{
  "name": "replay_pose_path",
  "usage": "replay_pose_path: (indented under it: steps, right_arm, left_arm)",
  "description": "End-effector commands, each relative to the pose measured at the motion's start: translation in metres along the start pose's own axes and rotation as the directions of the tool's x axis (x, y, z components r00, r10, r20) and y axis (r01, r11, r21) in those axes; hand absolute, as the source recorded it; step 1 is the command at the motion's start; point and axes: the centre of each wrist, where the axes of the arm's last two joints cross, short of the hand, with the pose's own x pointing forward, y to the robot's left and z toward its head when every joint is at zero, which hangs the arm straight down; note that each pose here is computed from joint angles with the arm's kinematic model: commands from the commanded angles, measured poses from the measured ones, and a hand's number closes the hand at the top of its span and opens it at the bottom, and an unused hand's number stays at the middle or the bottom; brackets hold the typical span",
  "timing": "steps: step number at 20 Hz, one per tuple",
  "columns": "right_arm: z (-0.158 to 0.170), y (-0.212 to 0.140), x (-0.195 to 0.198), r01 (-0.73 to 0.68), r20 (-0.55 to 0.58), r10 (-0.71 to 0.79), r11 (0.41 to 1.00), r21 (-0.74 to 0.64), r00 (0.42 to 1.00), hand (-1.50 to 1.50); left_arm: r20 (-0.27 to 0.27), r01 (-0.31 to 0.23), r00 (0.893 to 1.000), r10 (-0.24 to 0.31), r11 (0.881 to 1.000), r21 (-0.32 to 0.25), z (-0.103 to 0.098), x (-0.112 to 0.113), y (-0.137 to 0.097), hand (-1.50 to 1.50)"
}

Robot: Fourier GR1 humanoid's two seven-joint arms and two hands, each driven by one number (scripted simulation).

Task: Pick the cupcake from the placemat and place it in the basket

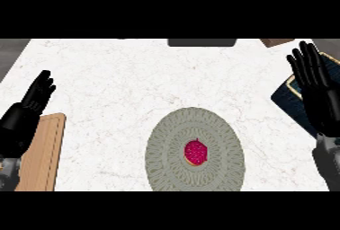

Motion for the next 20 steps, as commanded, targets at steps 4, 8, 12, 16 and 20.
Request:
replay_pose_path:
  steps: [4, 8, 12, 16, 20]
  right_arm:
    - [-0.010, 0.074, -0.031, 0.431, -0.066, -0.436, 0.837, 0.336, 0.898, 1.50]
    - [-0.015, 0.141, -0.004, 0.568, 0.079, -0.769, 0.533, 0.627, 0.634, 1.50]
    - [0.013, 0.166, -0.015, 0.517, 0.168, -0.750, 0.582, 0.627, 0.640, -1.50]
    - [0.033, 0.120, -0.008, 0.319, 0.207, -0.489, 0.780, 0.538, 0.847, -1.50]
    - [-0.003, 0.047, 0.017, -0.119, 0.302, -0.050, 0.849, 0.515, 0.952, -1.50]
  left_arm:
    - [-0.063, 0.008, 0.998, -0.011, 0.999, -0.041, -0.006, -0.009, -0.017, 0.00]
    - [-0.164, -0.037, 0.986, 0.024, 0.996, -0.079, -0.004, -0.020, -0.035, 0.00]
    - [-0.249, -0.007, 0.969, -0.002, 0.999, -0.036, -0.015, -0.036, -0.050, 0.00]
    - [-0.253, 0.002, 0.968, -0.007, 1.000, -0.020, -0.014, -0.036, -0.032, 0.00]
    - [-0.274, -0.003, 0.962, 0.001, 1.000, -0.007, -0.016, -0.043, -0.041, 0.00]
